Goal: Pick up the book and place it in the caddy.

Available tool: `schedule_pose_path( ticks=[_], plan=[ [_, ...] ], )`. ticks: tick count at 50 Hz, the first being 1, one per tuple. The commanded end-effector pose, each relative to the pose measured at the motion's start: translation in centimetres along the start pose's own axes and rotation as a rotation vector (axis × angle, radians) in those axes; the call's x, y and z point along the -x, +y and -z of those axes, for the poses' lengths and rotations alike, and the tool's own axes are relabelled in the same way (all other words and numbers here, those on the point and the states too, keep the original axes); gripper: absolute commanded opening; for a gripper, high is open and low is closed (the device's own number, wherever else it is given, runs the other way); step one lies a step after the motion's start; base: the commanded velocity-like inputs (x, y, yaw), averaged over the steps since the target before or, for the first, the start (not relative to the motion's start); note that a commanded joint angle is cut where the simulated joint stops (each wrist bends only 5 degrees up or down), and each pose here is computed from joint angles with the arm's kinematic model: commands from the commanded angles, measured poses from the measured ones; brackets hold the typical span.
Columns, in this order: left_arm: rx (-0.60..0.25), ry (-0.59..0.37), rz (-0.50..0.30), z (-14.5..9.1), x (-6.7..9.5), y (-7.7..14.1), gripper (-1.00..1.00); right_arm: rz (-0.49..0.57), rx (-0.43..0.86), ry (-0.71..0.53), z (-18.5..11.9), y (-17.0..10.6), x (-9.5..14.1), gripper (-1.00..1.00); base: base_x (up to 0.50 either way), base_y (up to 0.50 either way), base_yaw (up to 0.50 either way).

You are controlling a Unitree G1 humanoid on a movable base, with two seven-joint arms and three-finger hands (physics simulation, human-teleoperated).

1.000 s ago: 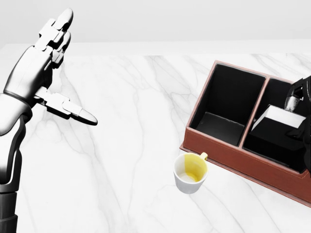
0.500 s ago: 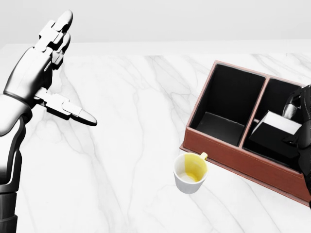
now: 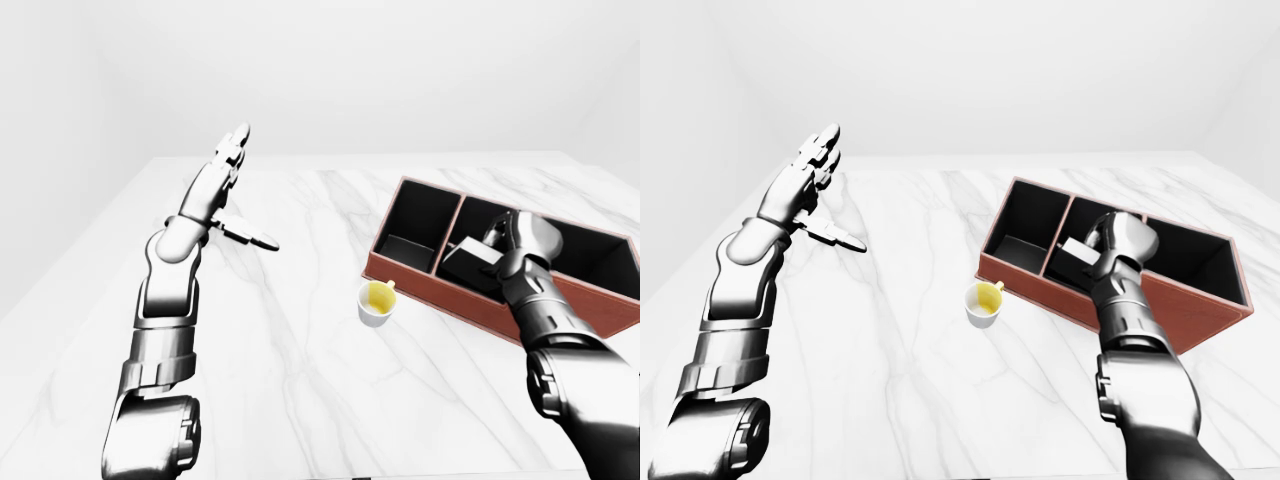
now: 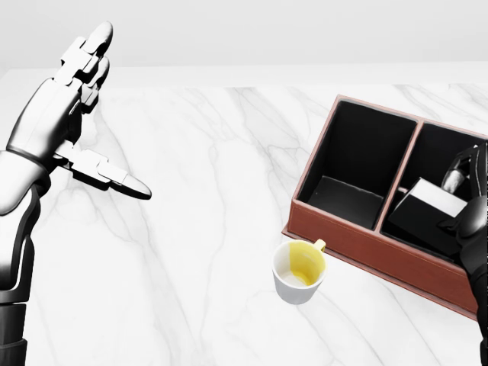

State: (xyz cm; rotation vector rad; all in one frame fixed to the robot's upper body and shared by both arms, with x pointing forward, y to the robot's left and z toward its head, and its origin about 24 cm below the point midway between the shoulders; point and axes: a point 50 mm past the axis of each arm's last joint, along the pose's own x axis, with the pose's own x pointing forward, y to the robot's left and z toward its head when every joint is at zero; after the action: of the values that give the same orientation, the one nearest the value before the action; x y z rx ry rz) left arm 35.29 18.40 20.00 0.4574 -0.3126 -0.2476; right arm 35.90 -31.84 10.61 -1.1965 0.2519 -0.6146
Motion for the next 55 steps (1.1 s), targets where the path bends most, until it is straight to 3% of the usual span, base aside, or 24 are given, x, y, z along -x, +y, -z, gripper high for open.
schedule_pose_path(
  ticks=[1,23,25,26,28,29,30,47,55],
  plan=[
    [0.001,0.003,-0.001,0.1,0.0,0.0,1.00,0.056,-0.002,-0.009,-0.7,-0.6,-0.3,-1.00,0.00,0.00,0.00],
    [0.001,-0.004,-0.008,0.1,0.4,0.3,1.00,0.032,0.011,-0.002,-1.1,0.3,0.1,-1.00,0.00,0.00,0.00],
    [0.000,-0.005,-0.007,0.1,0.5,0.3,1.00,0.030,0.012,0.000,-1.1,0.3,0.1,-0.89,0.00,0.00,0.00],
    [0.000,-0.006,-0.008,0.0,0.5,0.3,1.00,0.028,0.012,0.002,-1.0,0.4,0.1,-0.66,0.00,0.00,0.00],
    [0.000,-0.006,-0.010,0.1,0.6,0.4,1.00,0.028,0.012,0.002,-1.1,0.4,0.1,0.13,0.00,0.00,0.00],
    [0.001,-0.006,-0.010,0.1,0.6,0.4,1.00,0.029,0.013,0.000,-1.1,0.3,0.1,0.25,0.00,0.00,0.00],
    [0.001,-0.005,-0.011,0.1,0.6,0.4,1.00,0.031,0.013,-0.002,-1.2,0.3,0.1,0.98,0.00,0.00,0.00],
    [0.008,0.007,-0.012,0.4,0.5,0.3,1.00,0.052,0.025,-0.039,-1.8,0.0,0.0,1.00,0.00,0.00,0.00],
    [0.013,0.012,-0.014,0.4,0.2,0.3,1.00,0.089,0.045,-0.151,-3.2,-1.0,0.0,1.00,0.00,0.00,0.00]
  ],
)
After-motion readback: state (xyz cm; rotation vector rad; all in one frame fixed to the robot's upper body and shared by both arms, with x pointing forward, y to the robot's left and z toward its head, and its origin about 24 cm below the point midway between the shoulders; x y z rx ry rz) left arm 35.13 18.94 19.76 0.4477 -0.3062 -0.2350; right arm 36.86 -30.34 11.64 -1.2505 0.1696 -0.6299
